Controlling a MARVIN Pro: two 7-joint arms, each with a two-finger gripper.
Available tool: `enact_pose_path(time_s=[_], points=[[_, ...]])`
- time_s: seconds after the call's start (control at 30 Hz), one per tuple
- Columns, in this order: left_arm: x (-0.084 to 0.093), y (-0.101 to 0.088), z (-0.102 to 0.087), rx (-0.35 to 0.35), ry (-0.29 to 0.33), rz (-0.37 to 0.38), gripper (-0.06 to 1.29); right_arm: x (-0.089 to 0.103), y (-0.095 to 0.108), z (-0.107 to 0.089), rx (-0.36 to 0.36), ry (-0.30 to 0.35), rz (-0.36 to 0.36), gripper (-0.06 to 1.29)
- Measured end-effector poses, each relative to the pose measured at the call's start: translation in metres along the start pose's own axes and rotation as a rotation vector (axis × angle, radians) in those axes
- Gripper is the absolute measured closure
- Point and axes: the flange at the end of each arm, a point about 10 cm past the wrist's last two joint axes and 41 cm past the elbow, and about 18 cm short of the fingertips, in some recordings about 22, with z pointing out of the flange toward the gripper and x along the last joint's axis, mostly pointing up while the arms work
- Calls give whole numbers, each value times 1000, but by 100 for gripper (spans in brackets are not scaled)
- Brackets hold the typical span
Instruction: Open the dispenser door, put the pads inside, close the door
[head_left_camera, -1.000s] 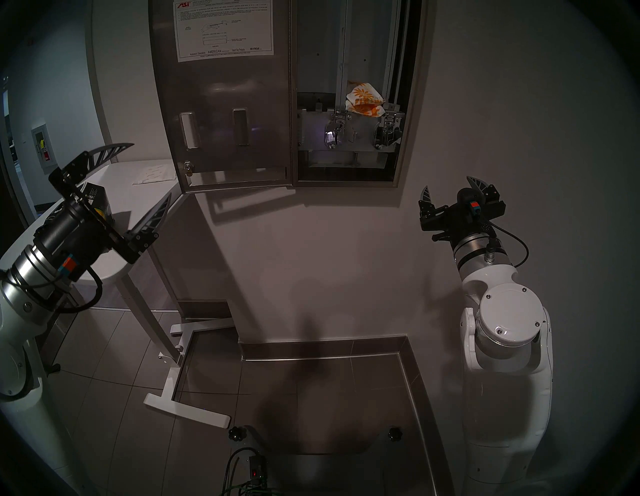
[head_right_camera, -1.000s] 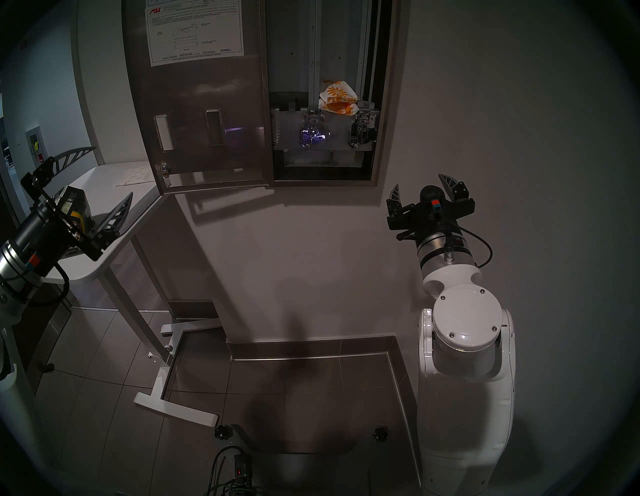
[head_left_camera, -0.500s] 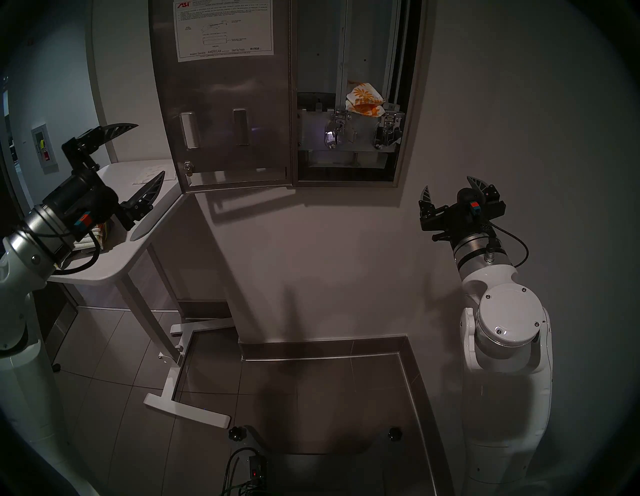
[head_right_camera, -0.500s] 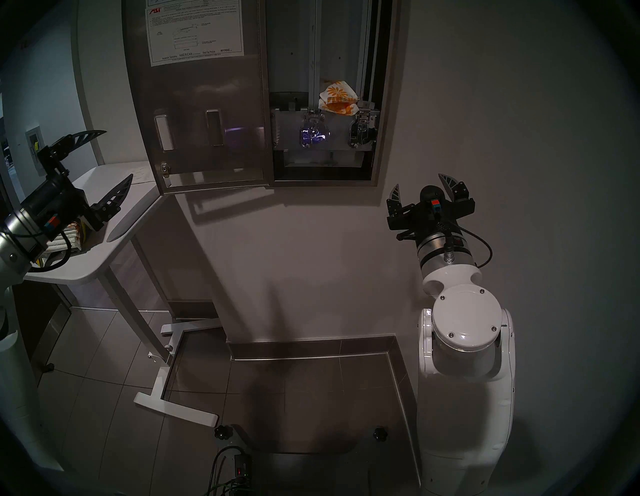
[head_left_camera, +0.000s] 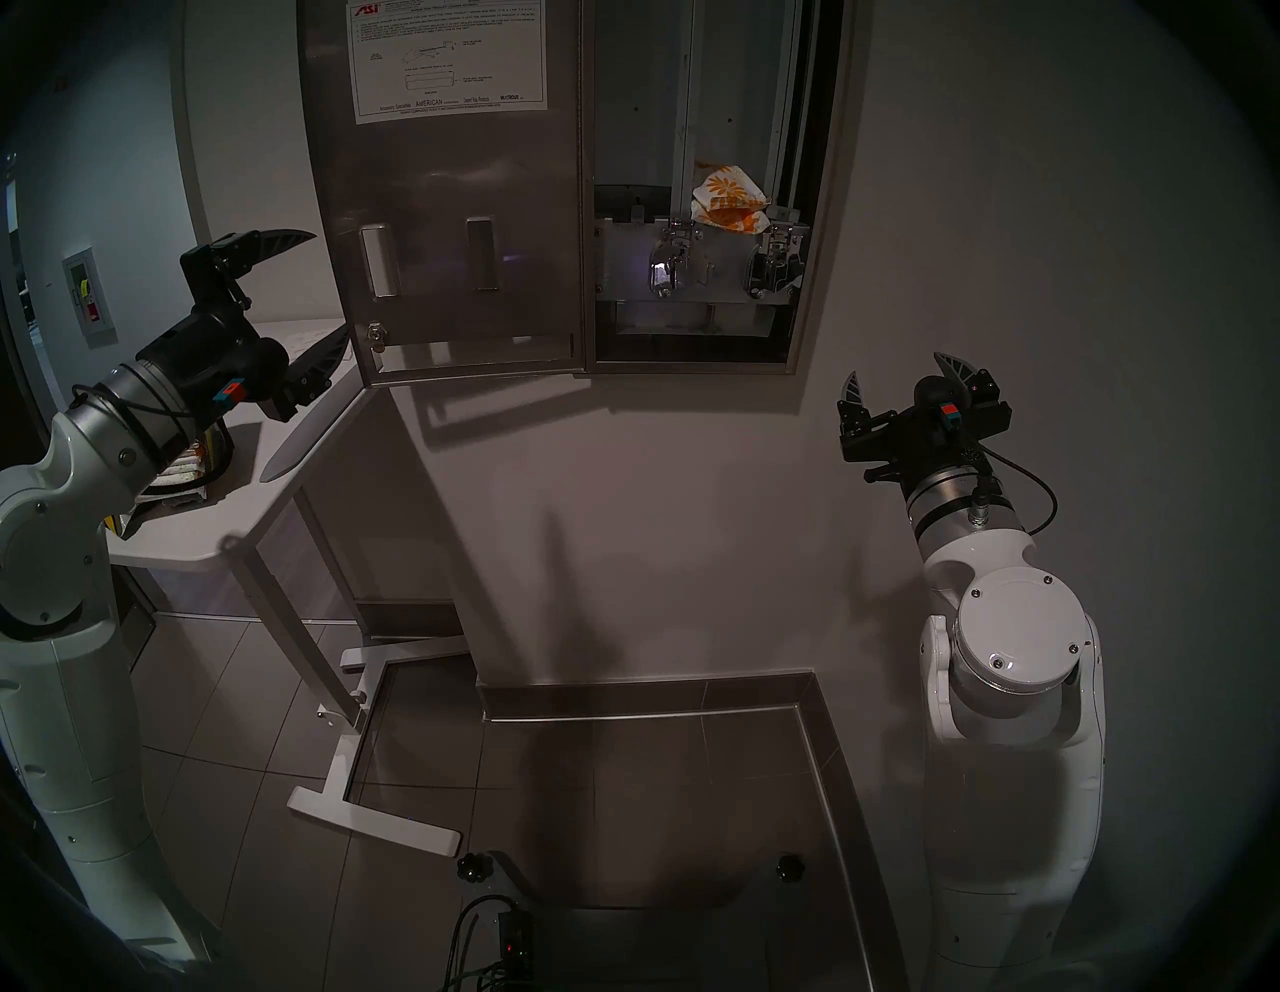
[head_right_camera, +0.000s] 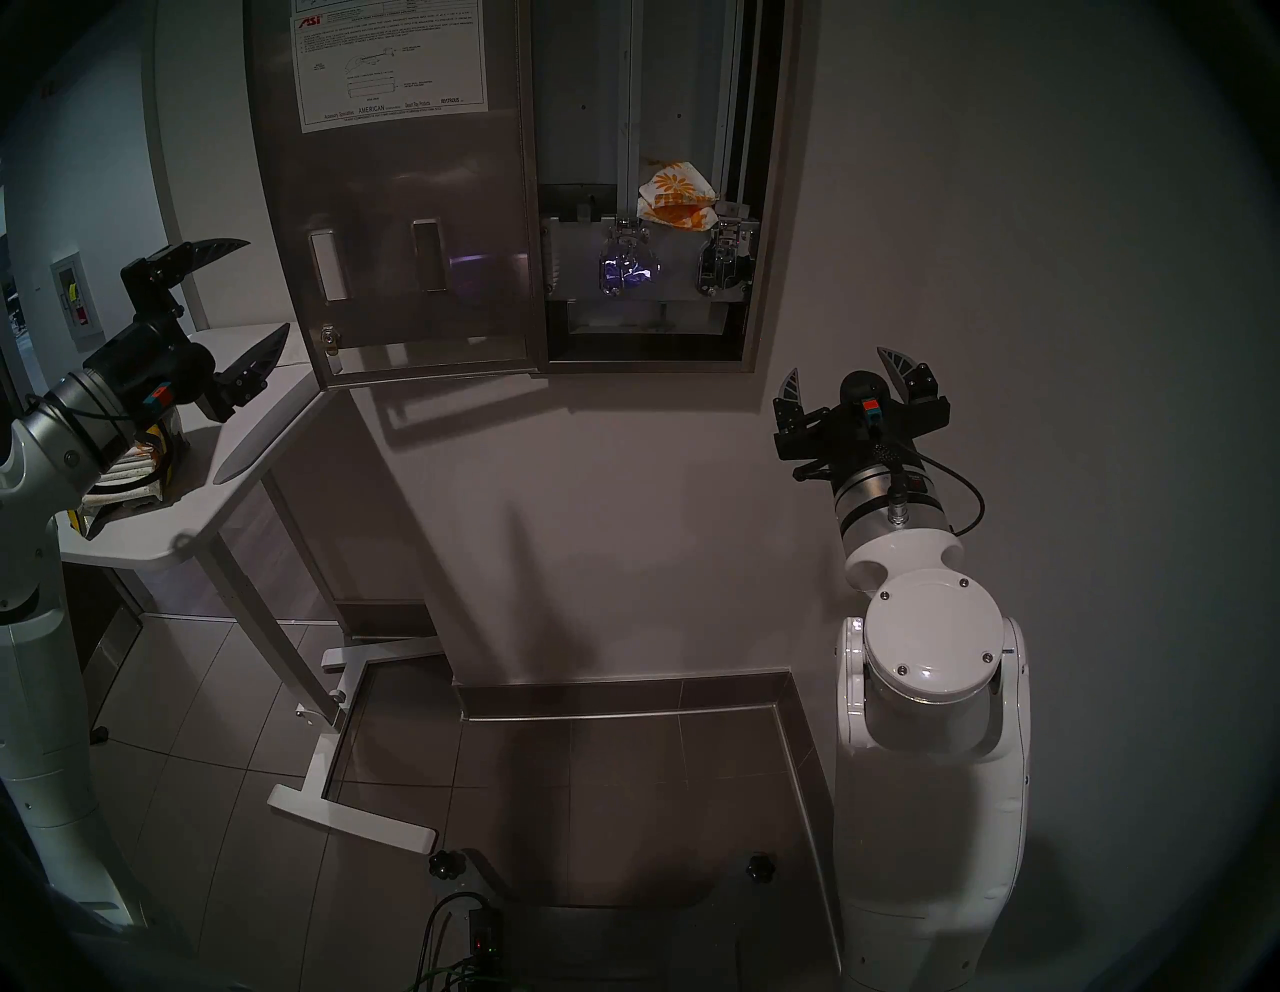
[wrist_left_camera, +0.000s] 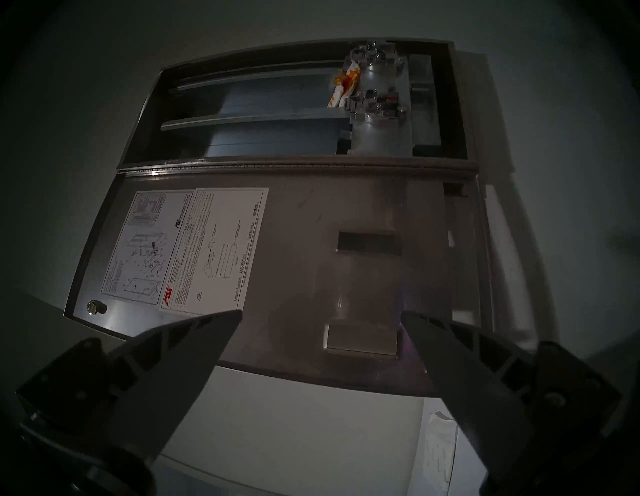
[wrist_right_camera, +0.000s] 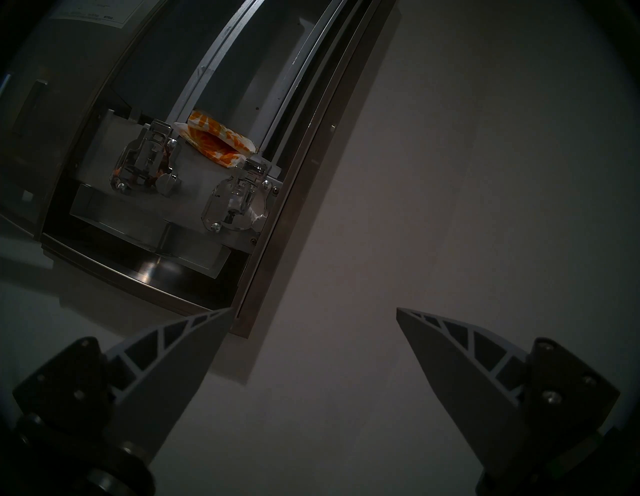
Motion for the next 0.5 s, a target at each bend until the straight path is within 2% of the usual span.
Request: enact_pose_path(time_s=[0.2, 0.33, 0.5], points=[[-13, -5, 7, 22, -66, -83, -1, 0, 0, 0, 0, 0, 0, 1], [-25, -7, 9, 31, -109, -165, -1, 0, 0, 0, 0, 0, 0, 1], [-38, -7, 10, 27, -138, -259, -1, 0, 0, 0, 0, 0, 0, 1]])
